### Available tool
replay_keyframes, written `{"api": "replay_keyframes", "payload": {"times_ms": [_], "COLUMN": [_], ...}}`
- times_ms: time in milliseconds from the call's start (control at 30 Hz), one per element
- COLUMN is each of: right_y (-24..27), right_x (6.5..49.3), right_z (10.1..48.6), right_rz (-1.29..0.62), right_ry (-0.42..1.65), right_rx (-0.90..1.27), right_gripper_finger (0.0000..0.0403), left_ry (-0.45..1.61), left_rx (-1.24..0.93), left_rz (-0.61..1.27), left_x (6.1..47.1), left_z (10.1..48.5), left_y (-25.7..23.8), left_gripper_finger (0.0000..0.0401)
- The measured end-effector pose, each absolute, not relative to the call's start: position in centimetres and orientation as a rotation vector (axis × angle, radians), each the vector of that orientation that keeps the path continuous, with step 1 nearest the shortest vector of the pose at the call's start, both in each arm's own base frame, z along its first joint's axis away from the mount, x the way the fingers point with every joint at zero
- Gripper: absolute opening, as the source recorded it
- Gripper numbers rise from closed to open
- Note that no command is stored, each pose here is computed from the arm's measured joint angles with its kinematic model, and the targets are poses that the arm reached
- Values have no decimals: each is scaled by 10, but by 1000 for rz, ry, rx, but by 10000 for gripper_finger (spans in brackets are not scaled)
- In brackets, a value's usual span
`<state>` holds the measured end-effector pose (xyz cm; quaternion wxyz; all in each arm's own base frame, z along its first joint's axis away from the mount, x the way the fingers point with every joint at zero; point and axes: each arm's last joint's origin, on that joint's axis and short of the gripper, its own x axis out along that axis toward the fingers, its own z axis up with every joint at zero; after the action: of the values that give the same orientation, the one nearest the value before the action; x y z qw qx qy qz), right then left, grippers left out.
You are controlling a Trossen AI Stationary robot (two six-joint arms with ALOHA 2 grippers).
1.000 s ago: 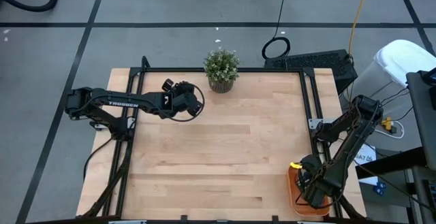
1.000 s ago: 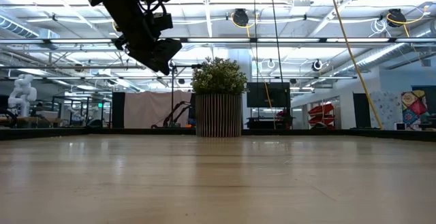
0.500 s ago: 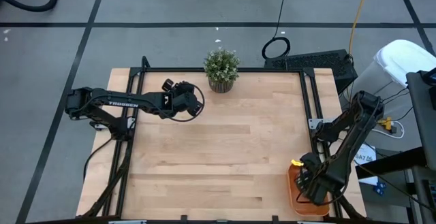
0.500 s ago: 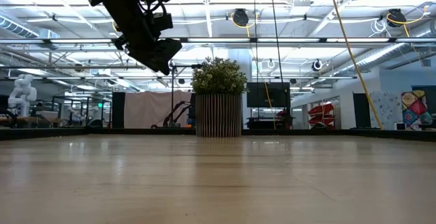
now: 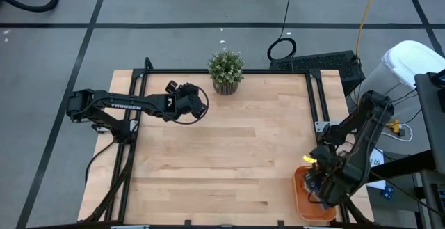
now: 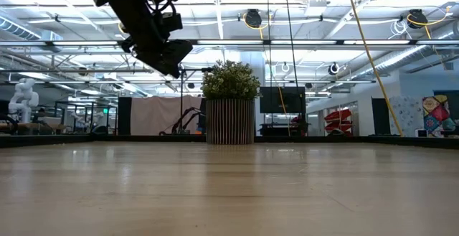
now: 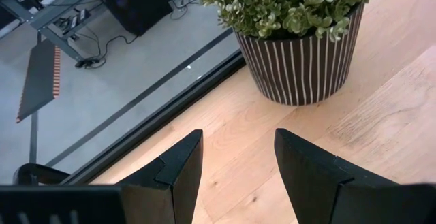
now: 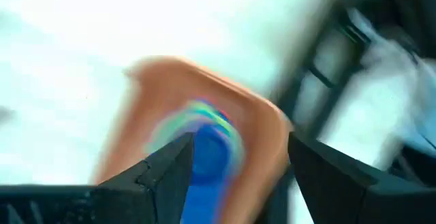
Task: Nest measuring cups in basket
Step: Return to Home Position
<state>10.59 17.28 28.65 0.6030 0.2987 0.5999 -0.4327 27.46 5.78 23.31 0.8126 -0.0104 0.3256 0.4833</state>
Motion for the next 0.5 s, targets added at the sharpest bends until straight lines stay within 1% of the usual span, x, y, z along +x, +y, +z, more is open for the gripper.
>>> {"api": "replay_keyframes", "payload": {"times_ms": [67,133,300,367,500], "right_y": [165,155,123,113,98], "right_x": [112,119,142,149,156], "right_z": [290,292,306,314,321], "right_rz": [-911,-844,-720,-692,-695], "right_ry": [1282,1169,905,757,458], "right_rx": [652,564,242,105,-101], "right_gripper_finger": [233,233,233,233,233], "left_ry": [687,686,686,662,532], "left_rx": [-25,-25,41,70,74], "left_rz": [1031,1032,981,906,619], "left_x": [275,275,279,285,302], "left_z": [234,234,237,241,254], "left_y": [58,58,57,56,52], "left_gripper_finger": [186,186,186,186,186]}}
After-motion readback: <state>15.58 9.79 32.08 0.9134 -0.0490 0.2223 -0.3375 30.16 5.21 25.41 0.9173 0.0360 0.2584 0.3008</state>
